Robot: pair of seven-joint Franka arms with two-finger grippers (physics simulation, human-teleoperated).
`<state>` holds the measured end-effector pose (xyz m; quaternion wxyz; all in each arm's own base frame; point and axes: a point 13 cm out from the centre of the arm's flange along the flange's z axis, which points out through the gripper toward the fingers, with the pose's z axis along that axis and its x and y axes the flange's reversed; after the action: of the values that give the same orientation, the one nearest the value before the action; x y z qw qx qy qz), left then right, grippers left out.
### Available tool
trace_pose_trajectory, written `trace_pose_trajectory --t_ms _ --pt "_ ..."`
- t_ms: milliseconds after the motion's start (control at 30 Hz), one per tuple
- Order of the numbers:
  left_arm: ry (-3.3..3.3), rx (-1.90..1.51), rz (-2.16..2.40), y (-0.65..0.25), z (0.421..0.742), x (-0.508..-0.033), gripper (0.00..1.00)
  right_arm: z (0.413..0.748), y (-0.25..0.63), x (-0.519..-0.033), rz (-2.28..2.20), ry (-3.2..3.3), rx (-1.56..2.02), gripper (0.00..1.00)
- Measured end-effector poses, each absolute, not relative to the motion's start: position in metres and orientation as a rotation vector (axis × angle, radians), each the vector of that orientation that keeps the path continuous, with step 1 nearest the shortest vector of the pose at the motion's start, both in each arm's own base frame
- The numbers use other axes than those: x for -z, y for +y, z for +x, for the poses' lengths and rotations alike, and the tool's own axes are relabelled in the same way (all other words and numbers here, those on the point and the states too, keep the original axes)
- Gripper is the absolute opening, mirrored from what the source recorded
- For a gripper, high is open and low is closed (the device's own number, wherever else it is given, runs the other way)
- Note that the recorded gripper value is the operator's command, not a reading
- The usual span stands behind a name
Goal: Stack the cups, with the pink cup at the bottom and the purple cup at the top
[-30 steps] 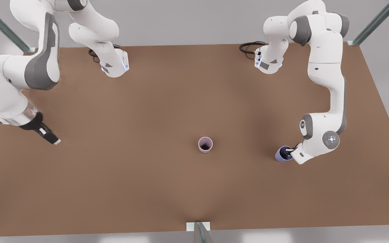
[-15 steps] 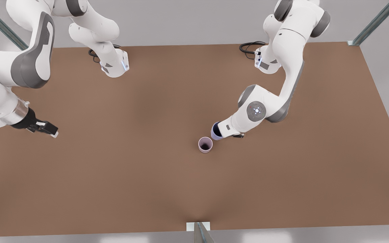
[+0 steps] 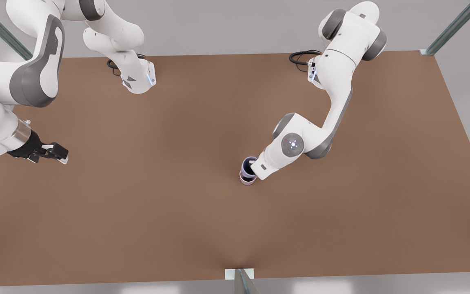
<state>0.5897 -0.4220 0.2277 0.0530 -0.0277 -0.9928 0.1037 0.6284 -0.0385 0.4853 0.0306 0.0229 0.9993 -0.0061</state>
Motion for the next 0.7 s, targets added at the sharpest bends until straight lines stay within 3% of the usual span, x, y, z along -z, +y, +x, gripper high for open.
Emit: trace_pose_trajectory --t_ms 467,500,533,567,600,700 --pt "-2.981 -0.284 0.158 -0.42 0.592 -0.192 0.21 0.631 -0.038 -0.485 -0.058 3.072 0.022 1.0" --pt "-2.979 -0.283 0.168 -0.42 0.592 -0.19 0.37 0.631 -0.038 -0.485 -0.063 3.07 0.022 1.0" --pt "-2.979 -0.28 0.174 -0.42 0.592 -0.189 0.62 0.632 -0.038 -0.485 -0.069 3.07 0.022 1.0" --pt "-2.981 -0.274 0.177 -0.419 0.592 -0.187 0.77 0.632 -0.038 -0.485 -0.075 3.069 0.023 1.0" --pt "-2.983 -0.275 0.181 -0.419 0.593 -0.187 0.81 0.632 -0.038 -0.485 -0.08 3.069 0.023 1.0" --pt "-2.987 -0.28 0.187 -0.419 0.594 -0.187 0.81 0.632 -0.038 -0.485 -0.093 3.067 0.024 1.0"
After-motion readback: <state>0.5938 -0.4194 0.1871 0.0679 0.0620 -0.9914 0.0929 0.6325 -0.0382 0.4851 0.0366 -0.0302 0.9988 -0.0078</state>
